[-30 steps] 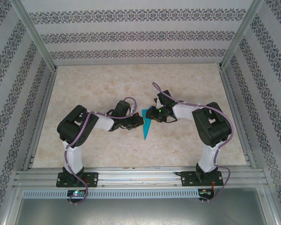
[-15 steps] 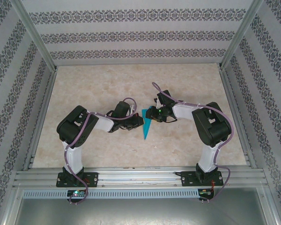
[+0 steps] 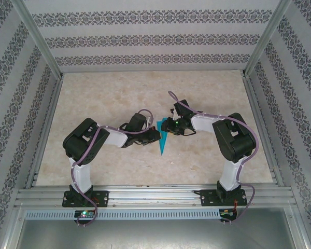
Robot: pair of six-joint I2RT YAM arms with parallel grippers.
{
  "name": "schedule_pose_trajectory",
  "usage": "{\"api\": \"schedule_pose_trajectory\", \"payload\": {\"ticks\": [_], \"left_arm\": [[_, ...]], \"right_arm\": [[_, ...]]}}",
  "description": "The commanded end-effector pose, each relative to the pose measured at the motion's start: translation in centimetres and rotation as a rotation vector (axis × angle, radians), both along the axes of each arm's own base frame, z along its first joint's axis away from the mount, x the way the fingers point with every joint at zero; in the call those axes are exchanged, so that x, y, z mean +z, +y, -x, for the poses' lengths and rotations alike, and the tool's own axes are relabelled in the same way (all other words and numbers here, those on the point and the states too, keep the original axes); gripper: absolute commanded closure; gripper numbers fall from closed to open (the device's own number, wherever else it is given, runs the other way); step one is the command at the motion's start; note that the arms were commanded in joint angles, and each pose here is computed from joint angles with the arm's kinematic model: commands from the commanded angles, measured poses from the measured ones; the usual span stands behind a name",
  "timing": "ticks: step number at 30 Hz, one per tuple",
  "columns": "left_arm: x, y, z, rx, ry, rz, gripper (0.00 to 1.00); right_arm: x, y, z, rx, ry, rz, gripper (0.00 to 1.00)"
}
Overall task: Fold a paper plane with a square sheet of paper (fold left side to right side)
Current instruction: Fold the wing for the fifth time at the center of the table.
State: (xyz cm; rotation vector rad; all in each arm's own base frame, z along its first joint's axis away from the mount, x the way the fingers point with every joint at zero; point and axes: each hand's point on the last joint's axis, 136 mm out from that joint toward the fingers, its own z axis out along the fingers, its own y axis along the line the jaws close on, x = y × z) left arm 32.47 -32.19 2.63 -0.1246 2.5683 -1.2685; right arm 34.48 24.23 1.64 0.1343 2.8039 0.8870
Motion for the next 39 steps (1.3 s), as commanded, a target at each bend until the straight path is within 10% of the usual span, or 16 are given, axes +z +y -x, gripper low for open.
{"api": "schedule_pose_trajectory", "payload": {"ticks": [1,39], "left_arm": [[1.3,-0.7,0.3,-0.022,-0.011,-0.007,0.99],[-2.1,1.7,-0.6,0.036,0.041,-0.1,0.99]], "right_arm": [[-5.2,-1.0,2.9,0.02,0.112,0.122,0.61],[-5.1,-0.8,3.0,0.023,0.119,0.111,0.6]]}}
